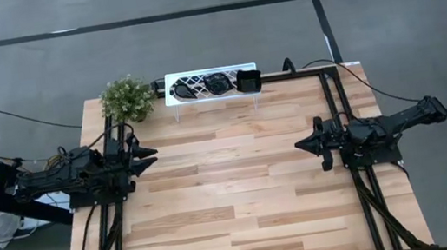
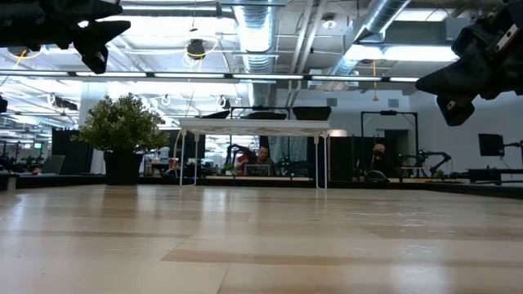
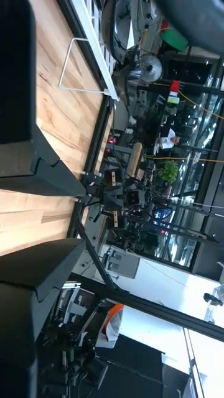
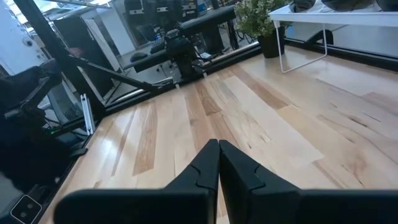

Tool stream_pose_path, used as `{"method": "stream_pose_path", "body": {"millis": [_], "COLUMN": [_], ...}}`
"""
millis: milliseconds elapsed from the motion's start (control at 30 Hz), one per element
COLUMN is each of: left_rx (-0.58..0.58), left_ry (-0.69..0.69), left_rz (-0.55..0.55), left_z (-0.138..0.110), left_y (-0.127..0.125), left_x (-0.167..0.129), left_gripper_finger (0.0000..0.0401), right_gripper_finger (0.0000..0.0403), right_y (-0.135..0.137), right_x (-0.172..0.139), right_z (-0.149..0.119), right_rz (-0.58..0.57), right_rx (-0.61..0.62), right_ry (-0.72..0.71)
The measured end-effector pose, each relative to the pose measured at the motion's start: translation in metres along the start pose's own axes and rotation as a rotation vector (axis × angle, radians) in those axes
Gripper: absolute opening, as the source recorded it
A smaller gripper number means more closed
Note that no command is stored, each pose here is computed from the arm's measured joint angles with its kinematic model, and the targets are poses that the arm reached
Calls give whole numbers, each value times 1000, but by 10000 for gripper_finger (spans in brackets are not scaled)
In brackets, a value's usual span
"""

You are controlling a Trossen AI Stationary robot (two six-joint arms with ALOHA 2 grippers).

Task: Pick & Place Mini shaped plates
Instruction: Return to Home Position

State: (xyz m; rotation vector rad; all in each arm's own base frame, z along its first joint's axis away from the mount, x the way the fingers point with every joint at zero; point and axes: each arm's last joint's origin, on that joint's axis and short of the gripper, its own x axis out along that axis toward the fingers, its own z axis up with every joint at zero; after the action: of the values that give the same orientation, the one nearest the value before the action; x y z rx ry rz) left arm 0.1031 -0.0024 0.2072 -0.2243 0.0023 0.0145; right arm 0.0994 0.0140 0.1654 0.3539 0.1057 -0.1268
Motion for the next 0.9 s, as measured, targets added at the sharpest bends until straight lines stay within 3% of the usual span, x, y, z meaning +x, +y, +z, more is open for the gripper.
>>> {"method": "stream_pose_path", "body": {"millis": [900], "left_rx": [-1], "left_ry": [-11], "left_rz": [-3], "left_z": [1], "left_y": [0], "left_x": [0], "left_gripper_finger": [121], "right_gripper_finger": [6], "right_y": [0], "right_x": [0], "right_z": [0], "right_rz": [-1], "right_rx": [-1], "right_ry": [0]}}
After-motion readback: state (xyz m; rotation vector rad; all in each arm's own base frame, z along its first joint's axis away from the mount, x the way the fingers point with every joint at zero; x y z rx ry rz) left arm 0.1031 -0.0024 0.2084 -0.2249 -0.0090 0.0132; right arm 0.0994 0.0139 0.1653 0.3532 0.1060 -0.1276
